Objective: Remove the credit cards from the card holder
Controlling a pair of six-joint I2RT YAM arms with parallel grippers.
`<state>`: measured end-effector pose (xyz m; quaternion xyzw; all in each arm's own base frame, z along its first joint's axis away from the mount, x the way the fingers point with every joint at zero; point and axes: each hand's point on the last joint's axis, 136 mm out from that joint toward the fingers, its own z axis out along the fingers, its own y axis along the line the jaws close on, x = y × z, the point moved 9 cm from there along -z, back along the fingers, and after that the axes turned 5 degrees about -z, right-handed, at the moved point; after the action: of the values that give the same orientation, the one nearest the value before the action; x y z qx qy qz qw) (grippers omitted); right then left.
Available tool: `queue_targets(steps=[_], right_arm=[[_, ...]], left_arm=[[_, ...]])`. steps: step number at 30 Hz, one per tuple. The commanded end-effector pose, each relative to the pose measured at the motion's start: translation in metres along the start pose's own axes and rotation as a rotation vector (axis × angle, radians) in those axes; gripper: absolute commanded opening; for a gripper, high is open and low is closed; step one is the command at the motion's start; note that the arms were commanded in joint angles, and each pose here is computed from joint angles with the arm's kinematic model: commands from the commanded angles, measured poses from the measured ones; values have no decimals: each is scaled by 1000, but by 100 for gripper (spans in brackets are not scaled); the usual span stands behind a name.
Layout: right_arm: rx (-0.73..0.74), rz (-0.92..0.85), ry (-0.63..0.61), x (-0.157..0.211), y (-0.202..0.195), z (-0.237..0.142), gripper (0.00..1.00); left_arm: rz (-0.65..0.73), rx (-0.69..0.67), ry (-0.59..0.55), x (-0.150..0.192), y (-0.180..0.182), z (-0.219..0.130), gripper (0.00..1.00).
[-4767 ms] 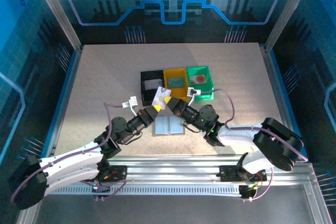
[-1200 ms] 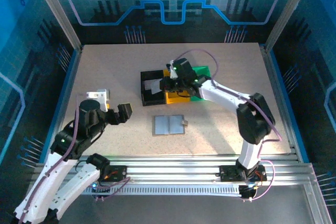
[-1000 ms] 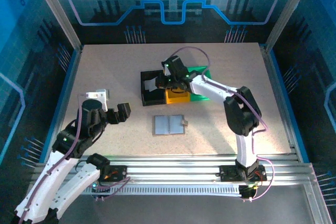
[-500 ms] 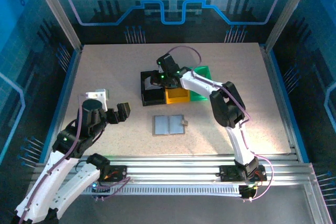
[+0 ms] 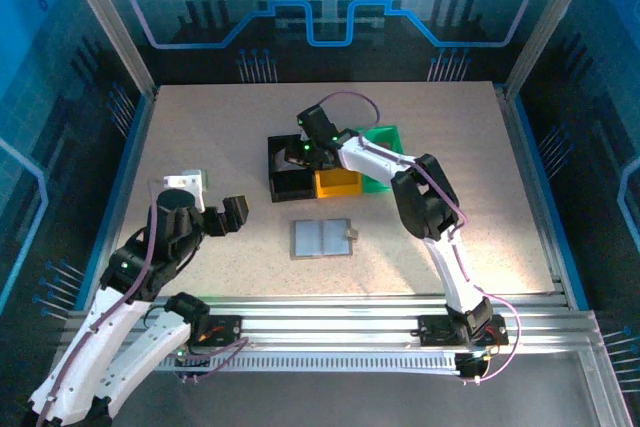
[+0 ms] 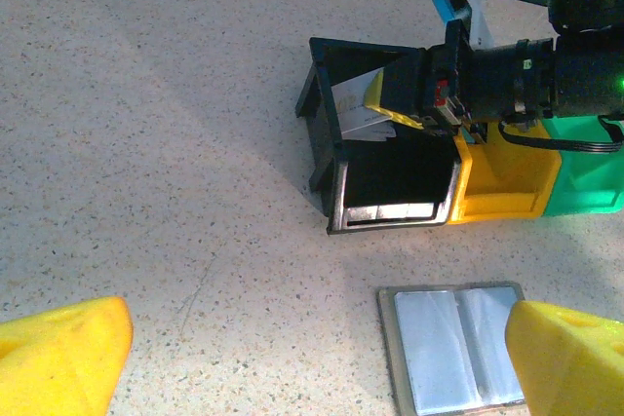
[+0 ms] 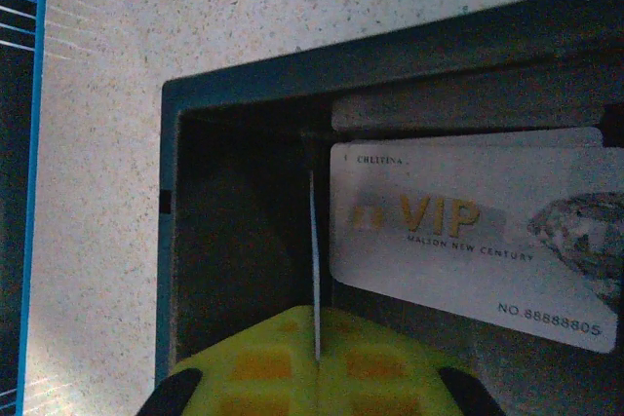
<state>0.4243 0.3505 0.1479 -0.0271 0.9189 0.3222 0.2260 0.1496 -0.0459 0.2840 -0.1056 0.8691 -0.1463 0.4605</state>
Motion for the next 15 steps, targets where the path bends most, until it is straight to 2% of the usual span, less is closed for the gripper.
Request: queue_targets(steps=[1, 15], right_arm=[[-29, 17, -8, -7, 6, 6, 0], [1, 19, 25, -1, -5, 21, 1]], left_arm=[[14, -5, -24, -3, 1, 2, 99], [15, -6, -27, -2, 1, 2, 99]])
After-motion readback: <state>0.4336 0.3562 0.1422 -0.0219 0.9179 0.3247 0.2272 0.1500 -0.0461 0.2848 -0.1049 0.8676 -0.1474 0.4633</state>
